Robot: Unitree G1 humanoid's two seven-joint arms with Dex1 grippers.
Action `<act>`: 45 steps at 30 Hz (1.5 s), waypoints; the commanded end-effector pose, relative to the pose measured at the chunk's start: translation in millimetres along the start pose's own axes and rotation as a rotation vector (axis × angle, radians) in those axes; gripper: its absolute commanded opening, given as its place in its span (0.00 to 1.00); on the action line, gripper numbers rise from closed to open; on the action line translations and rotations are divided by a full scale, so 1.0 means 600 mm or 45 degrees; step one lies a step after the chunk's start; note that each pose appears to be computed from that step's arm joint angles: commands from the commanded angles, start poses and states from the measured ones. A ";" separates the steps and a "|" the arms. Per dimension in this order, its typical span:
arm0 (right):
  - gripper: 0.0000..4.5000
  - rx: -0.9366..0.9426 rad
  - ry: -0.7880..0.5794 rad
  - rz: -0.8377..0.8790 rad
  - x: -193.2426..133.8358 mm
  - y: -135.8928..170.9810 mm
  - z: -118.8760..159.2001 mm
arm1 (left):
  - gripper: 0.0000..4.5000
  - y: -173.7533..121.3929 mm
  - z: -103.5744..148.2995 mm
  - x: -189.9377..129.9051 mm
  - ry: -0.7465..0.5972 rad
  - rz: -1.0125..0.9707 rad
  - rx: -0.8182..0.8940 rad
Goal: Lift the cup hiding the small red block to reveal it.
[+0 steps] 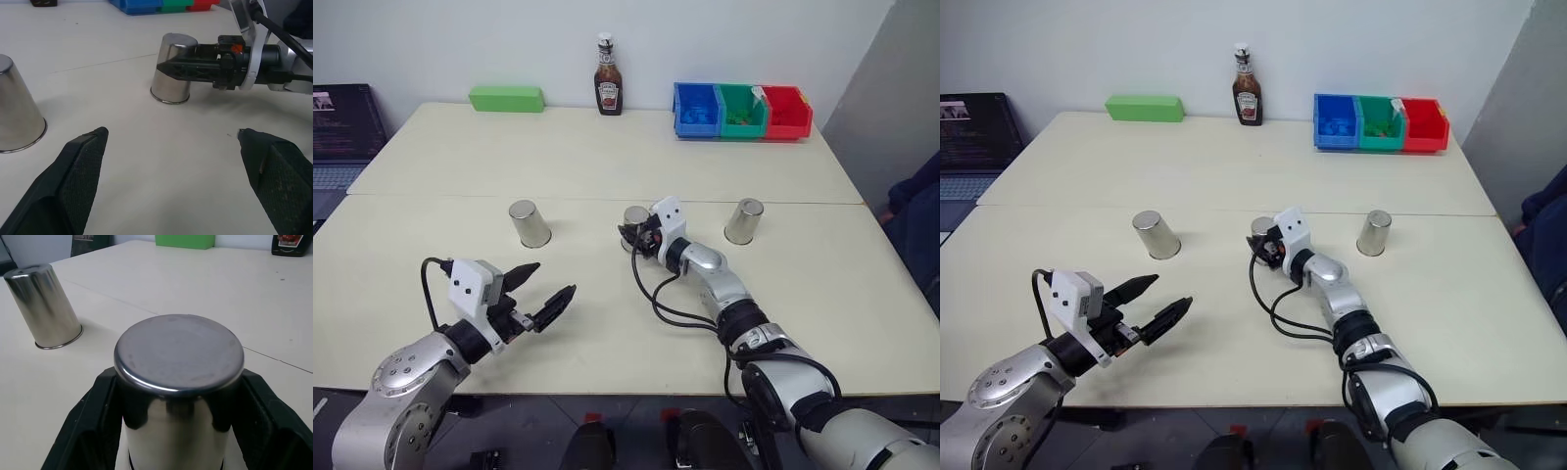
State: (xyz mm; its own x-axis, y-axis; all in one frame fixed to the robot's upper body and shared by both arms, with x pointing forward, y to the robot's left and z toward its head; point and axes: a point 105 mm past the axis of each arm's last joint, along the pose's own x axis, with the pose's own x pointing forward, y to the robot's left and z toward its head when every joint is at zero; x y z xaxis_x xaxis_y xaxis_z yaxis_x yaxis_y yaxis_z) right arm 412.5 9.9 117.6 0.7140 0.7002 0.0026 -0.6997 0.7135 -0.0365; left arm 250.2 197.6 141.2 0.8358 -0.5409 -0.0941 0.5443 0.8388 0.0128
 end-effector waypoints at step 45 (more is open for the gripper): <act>0.99 -0.141 0.126 -0.169 -0.287 -0.037 0.009 | 1.00 -0.006 0.006 -0.002 0.032 -0.039 0.082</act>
State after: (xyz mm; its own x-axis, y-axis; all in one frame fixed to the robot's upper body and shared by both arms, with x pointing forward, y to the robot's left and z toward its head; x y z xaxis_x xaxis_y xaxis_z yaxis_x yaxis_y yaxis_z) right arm 315.9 -121.9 96.1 0.8153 0.5614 -0.1414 -0.5776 0.8057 -0.1314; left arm 250.4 196.8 135.0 0.8191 -0.5579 -0.1331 0.5648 0.8250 0.0180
